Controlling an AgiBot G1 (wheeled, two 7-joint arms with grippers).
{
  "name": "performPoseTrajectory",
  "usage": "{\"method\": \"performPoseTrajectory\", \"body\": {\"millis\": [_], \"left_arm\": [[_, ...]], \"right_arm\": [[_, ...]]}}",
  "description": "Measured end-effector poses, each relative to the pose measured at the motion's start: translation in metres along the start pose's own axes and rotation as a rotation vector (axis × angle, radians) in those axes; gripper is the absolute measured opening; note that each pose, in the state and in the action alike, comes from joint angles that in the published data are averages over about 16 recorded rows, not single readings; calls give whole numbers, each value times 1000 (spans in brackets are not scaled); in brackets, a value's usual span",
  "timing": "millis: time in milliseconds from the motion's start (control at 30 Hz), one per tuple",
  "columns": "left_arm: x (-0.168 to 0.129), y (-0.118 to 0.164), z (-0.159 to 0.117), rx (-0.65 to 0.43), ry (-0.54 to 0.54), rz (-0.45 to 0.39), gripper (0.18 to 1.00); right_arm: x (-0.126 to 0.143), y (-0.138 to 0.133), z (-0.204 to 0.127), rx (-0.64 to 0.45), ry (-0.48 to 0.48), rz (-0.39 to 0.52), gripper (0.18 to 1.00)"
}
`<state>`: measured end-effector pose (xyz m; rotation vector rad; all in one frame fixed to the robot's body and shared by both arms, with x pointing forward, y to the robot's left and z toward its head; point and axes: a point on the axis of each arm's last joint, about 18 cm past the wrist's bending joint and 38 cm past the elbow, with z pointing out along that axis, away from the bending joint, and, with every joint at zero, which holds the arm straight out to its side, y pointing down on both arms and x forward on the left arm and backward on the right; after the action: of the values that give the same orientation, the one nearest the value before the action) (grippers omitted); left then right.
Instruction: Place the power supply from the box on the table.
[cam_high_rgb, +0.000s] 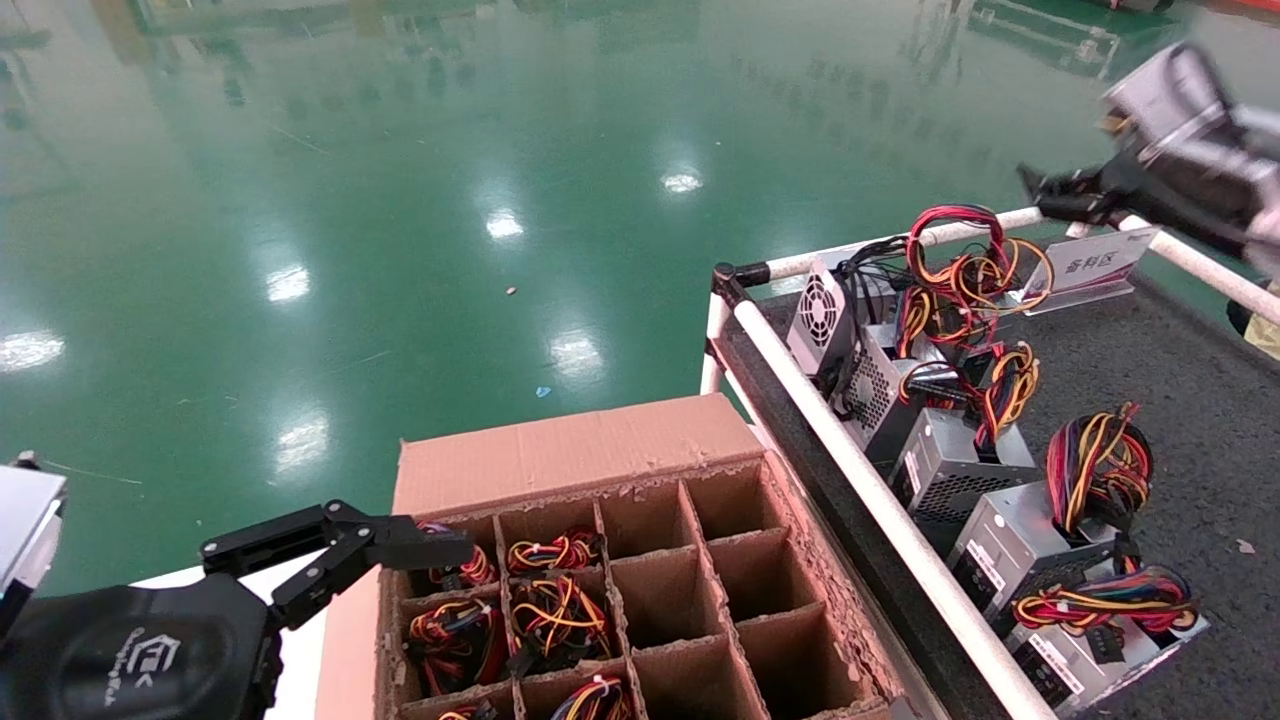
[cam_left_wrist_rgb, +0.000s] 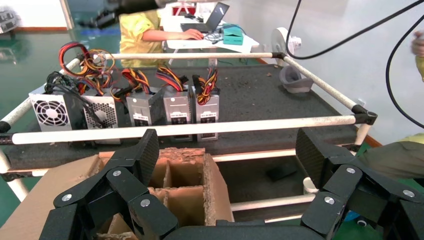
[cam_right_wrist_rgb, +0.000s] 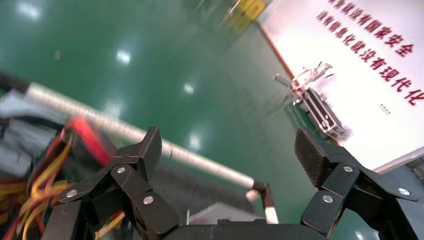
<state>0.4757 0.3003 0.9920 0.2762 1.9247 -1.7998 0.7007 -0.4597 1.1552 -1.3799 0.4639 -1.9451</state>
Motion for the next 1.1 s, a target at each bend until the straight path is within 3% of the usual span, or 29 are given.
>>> {"method": "performPoseTrajectory", "body": {"millis": [300, 567, 1100], "left_arm": [[0, 0, 0, 0, 0, 0, 1001], [0, 0, 0, 0, 0, 0, 1001], [0, 0, 0, 0, 0, 0, 1001]], "right_arm": [[-2, -4, -15, 140, -32, 101, 985], [-14, -13, -36, 269, -114, 184, 1000], [-65, -41, -99, 467, -431, 324, 1000]]}}
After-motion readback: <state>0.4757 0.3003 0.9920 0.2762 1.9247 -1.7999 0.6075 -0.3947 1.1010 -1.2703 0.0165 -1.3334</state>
